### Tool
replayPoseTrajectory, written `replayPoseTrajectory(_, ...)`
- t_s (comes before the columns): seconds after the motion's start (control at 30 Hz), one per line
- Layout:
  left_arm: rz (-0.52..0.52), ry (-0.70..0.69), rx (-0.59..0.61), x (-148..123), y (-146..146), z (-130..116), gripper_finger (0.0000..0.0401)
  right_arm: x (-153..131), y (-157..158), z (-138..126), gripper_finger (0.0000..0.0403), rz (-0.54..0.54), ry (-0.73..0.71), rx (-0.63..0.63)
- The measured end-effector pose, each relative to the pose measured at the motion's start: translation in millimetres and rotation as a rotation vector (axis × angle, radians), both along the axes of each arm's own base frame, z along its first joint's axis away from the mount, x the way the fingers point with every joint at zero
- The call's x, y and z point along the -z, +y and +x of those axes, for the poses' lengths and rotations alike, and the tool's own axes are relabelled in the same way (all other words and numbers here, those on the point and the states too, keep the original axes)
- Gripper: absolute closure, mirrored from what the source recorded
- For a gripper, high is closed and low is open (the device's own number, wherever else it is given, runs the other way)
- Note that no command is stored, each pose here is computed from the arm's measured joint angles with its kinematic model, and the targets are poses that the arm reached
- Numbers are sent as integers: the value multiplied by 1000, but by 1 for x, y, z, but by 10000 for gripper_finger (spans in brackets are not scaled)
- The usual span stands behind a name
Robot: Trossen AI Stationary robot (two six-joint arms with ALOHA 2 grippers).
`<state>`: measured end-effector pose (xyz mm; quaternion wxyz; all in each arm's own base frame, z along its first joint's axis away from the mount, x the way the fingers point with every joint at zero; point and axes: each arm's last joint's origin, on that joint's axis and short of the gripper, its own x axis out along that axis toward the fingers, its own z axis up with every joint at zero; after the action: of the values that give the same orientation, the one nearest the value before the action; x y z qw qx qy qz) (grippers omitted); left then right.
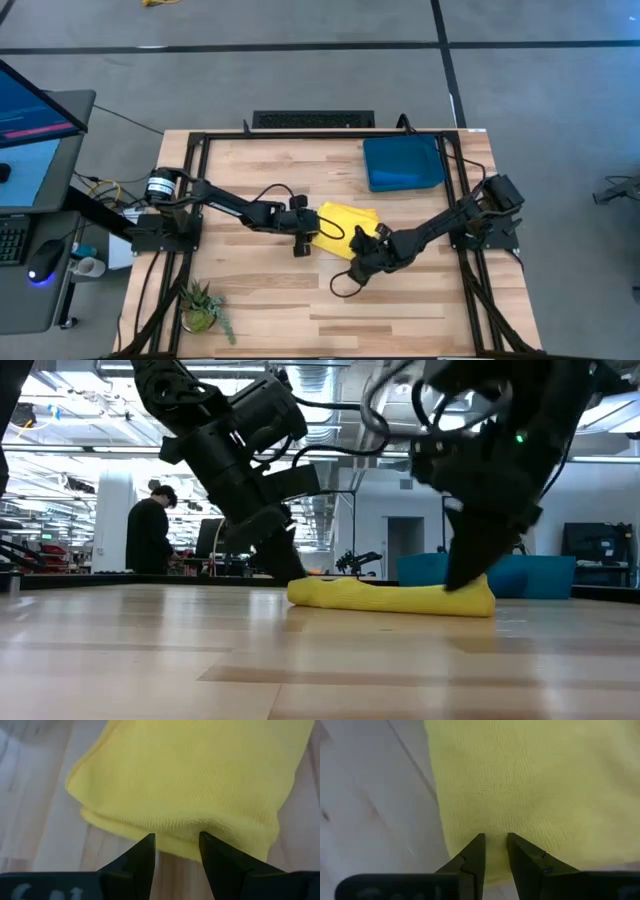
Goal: Roll microfiber towels into tight, uniform cylinder then place into a basket
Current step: Roll the yellow microfiber cloth
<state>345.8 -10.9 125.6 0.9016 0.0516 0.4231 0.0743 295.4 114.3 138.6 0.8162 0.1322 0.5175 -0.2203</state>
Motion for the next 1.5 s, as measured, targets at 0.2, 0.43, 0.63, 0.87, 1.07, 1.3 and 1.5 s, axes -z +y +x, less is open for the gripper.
replayPoseTrajectory(0.2,-9,16,-10,5,1,-5,255,17,2,3,300,72,58,35)
replayPoseTrajectory(0.43,9,25,-20,2,0,-6,255,19,4,8,300,134,-3,131)
replayPoseTrajectory(0.63,91,63,-58,-11,-11,-16,255,10,12,16,300,241,-119,107)
replayPoseTrajectory(0.87,113,29,-31,-31,-35,-27,255,-13,21,27,300,226,-199,-7)
replayPoseTrajectory(1.07,96,-30,1,-35,-50,-27,255,-60,12,18,300,127,-219,-38)
replayPoseTrajectory(1.3,55,-114,-4,-26,-49,-30,255,-113,-29,-7,300,-5,-289,78)
replayPoseTrajectory(1.5,18,-195,-17,-22,-48,-31,255,-141,-59,-18,300,-70,-382,176)
